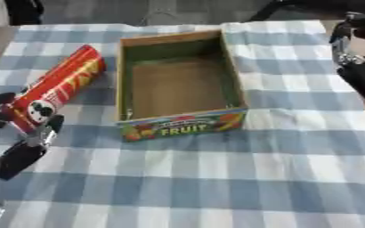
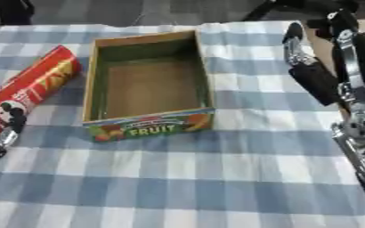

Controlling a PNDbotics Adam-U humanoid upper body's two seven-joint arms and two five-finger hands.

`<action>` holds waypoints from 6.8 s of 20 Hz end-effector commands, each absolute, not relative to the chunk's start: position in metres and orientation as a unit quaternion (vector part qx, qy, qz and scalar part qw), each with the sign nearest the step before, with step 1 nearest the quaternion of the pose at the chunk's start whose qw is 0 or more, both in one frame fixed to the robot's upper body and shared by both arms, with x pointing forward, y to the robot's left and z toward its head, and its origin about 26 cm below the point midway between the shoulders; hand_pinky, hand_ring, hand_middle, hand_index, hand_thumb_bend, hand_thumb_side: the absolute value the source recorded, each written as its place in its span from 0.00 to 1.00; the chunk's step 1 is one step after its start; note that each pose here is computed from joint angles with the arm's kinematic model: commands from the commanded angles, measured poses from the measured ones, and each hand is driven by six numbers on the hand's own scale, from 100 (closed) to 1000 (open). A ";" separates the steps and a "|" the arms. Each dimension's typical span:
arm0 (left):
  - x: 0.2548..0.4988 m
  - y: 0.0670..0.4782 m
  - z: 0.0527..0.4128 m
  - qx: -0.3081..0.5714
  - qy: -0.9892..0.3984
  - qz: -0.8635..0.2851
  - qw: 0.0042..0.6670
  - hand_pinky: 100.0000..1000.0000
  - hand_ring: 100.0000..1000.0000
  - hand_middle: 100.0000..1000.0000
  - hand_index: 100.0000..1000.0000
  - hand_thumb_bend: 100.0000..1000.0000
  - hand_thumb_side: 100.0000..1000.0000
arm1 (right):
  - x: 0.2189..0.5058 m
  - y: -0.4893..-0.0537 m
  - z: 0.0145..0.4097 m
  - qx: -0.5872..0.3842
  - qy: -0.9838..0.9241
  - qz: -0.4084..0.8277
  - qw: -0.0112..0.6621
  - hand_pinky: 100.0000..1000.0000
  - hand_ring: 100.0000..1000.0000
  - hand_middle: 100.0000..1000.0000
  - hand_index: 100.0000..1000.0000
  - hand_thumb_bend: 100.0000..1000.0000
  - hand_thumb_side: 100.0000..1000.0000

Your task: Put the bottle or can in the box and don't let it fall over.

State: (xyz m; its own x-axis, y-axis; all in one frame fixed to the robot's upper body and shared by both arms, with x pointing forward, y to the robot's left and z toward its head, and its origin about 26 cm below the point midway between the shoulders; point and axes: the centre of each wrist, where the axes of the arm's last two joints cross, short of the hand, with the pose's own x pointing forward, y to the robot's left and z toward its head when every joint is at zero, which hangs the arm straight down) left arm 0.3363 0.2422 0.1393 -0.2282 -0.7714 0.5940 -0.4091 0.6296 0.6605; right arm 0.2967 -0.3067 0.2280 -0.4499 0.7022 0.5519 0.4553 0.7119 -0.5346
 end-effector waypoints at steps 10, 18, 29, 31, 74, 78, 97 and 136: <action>0.349 0.260 0.158 0.440 -0.754 -0.145 0.466 0.65 0.62 0.73 0.82 0.59 0.53 | 0.294 -0.306 0.235 -0.351 -0.841 0.160 0.379 0.84 0.82 0.91 0.88 0.00 0.65; 0.375 0.260 0.161 0.437 -0.749 -0.124 0.482 0.64 0.61 0.73 0.81 0.59 0.55 | 0.294 -0.306 0.235 -0.349 -0.842 0.160 0.380 0.84 0.82 0.91 0.88 0.00 0.65; 0.394 0.267 0.167 0.421 -0.759 -0.159 0.471 0.66 0.63 0.74 0.82 0.61 0.54 | 0.295 -0.305 0.236 -0.347 -0.843 0.160 0.378 0.84 0.82 0.91 0.88 0.00 0.65; 0.395 0.270 0.167 0.420 -0.759 -0.171 0.467 0.66 0.63 0.74 0.82 0.61 0.53 | 0.295 -0.305 0.236 -0.348 -0.843 0.160 0.378 0.84 0.82 0.91 0.88 0.00 0.65; 0.403 0.282 0.139 0.398 -0.729 -0.211 0.515 0.57 0.51 0.61 0.74 0.59 0.39 | 0.296 -0.305 0.236 -0.349 -0.842 0.154 0.380 0.84 0.82 0.90 0.86 0.00 0.65; 0.405 0.281 0.137 0.400 -0.730 -0.206 0.515 0.54 0.47 0.57 0.72 0.58 0.37 | 0.296 -0.305 0.236 -0.350 -0.842 0.155 0.380 0.85 0.82 0.90 0.86 0.00 0.65; 0.414 0.283 0.121 0.424 -0.719 -0.185 0.519 0.39 0.32 0.45 0.68 0.55 0.23 | 0.297 -0.305 0.237 -0.349 -0.843 0.154 0.379 0.85 0.82 0.90 0.85 0.00 0.66; 0.413 0.277 0.141 0.429 -0.757 -0.126 0.476 0.03 0.00 0.09 0.18 0.00 0.00 | 0.299 -0.306 0.235 -0.347 -0.844 0.147 0.382 0.85 0.80 0.88 0.84 0.00 0.65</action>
